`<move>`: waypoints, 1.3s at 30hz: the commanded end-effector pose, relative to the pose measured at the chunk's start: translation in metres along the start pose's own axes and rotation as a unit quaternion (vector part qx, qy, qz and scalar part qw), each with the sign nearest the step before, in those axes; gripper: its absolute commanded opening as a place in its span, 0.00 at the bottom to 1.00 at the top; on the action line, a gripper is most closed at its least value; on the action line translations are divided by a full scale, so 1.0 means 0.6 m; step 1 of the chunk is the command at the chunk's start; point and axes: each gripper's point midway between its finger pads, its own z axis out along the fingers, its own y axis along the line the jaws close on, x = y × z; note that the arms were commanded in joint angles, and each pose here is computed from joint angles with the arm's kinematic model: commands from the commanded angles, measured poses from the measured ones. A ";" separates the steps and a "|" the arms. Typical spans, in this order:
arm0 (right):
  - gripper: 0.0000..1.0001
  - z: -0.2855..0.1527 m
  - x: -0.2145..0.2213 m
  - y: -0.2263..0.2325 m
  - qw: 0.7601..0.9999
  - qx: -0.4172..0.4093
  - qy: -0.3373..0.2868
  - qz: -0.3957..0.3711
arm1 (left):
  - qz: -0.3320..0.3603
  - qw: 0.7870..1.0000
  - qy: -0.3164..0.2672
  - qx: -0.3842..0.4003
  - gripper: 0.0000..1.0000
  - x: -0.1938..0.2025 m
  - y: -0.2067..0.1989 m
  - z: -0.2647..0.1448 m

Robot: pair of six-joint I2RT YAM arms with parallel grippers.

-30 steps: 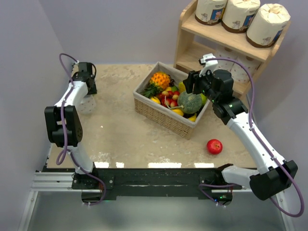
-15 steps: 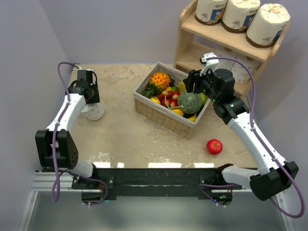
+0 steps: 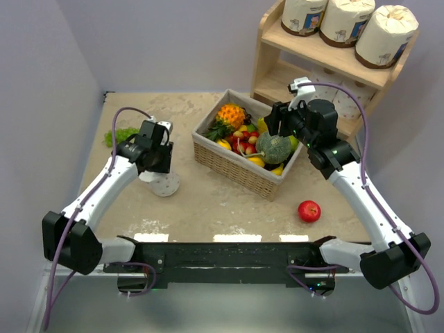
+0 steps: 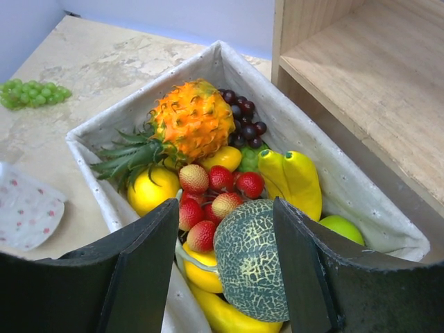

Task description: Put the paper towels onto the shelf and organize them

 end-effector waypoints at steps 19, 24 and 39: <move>0.60 0.011 0.019 0.257 0.985 -0.168 0.047 0.013 | -0.183 0.964 -0.192 -0.032 0.78 -0.134 0.113 -0.027; 0.59 0.030 0.065 0.395 0.969 -0.231 0.083 -0.005 | -0.249 0.947 -0.182 -0.085 0.85 -0.101 0.176 0.004; 0.61 0.111 0.226 0.531 0.955 -0.214 0.191 -0.071 | -0.377 0.860 -0.268 -0.215 1.00 -0.031 0.280 -0.096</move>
